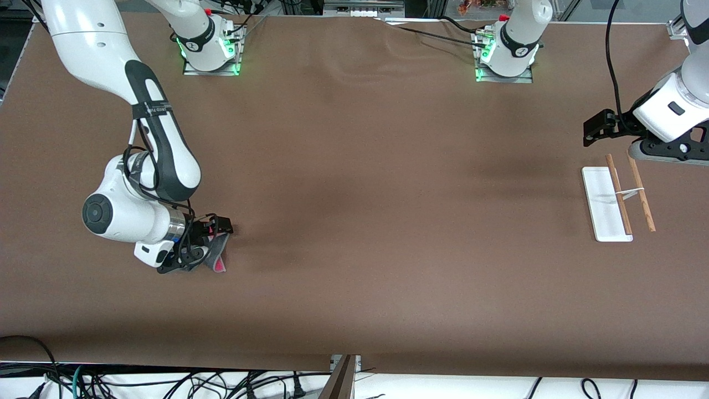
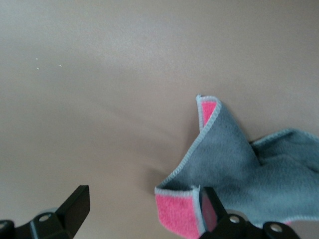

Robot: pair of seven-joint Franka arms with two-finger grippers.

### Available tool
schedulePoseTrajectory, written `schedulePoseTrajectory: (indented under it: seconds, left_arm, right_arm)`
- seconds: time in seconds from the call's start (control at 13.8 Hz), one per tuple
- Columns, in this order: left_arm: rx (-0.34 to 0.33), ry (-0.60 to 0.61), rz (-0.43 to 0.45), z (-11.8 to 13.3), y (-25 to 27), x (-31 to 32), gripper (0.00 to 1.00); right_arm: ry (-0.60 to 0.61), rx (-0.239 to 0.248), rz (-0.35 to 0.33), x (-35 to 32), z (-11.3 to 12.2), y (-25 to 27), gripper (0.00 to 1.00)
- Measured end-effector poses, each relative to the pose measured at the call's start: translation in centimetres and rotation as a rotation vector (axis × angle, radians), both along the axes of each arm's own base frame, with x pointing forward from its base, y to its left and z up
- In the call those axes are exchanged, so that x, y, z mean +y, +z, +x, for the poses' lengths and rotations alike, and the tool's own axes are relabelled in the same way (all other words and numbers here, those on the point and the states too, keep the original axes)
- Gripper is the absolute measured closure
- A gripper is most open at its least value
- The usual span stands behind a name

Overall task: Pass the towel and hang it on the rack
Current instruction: 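Reach the right gripper down to the grey towel's corner, then close the right gripper on the grey towel's pink-edged corner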

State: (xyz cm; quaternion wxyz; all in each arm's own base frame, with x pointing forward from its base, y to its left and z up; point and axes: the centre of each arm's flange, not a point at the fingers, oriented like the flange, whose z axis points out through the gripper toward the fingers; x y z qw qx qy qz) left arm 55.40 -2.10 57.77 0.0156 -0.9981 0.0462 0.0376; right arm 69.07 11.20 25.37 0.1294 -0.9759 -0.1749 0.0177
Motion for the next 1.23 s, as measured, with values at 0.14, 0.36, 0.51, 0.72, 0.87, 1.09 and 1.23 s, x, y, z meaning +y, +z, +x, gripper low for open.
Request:
schedulePoseTrajectory:
  seconds: [0.14, 0.36, 0.51, 0.72, 0.87, 1.09, 1.23]
  left_arm:
    - [0.0, 0.0, 0.0, 0.0, 0.0, 0.0, 0.0]
    - [0.002, 0.0, 0.0, 0.0, 0.0, 0.0, 0.0]
    - [0.005, 0.0, 0.0, -0.1, 0.0, 0.0, 0.0]
    - [0.009, 0.001, 0.0, -0.1, -0.1, 0.0, 0.0]
    - [0.009, 0.001, 0.0, -0.1, -0.1, 0.1, 0.0]
    - [0.009, 0.002, 0.0, -0.1, -0.1, 0.1, 0.0]
    - [0.013, 0.002, 0.001, -0.1, -0.1, 0.1, 0.0]
  right_arm:
    - [0.011, -0.011, 0.015, -1.0, 0.6, -0.3, 0.0]
    - [0.018, -0.011, 0.019, -1.4, 0.7, -0.7, 0.0]
    - [0.01, -0.005, 0.036, -1.2, 0.7, -1.0, 0.0]
    - [0.017, -0.004, 0.059, -1.2, 0.7, -1.5, 0.0]
    - [0.013, 0.004, 0.059, -1.7, 0.6, -2.0, 0.0]
    - [0.006, 0.027, 0.064, -1.9, 0.1, -3.0, 0.0]
    - [0.003, 0.052, 0.068, -1.9, -0.5, -3.8, 0.0]
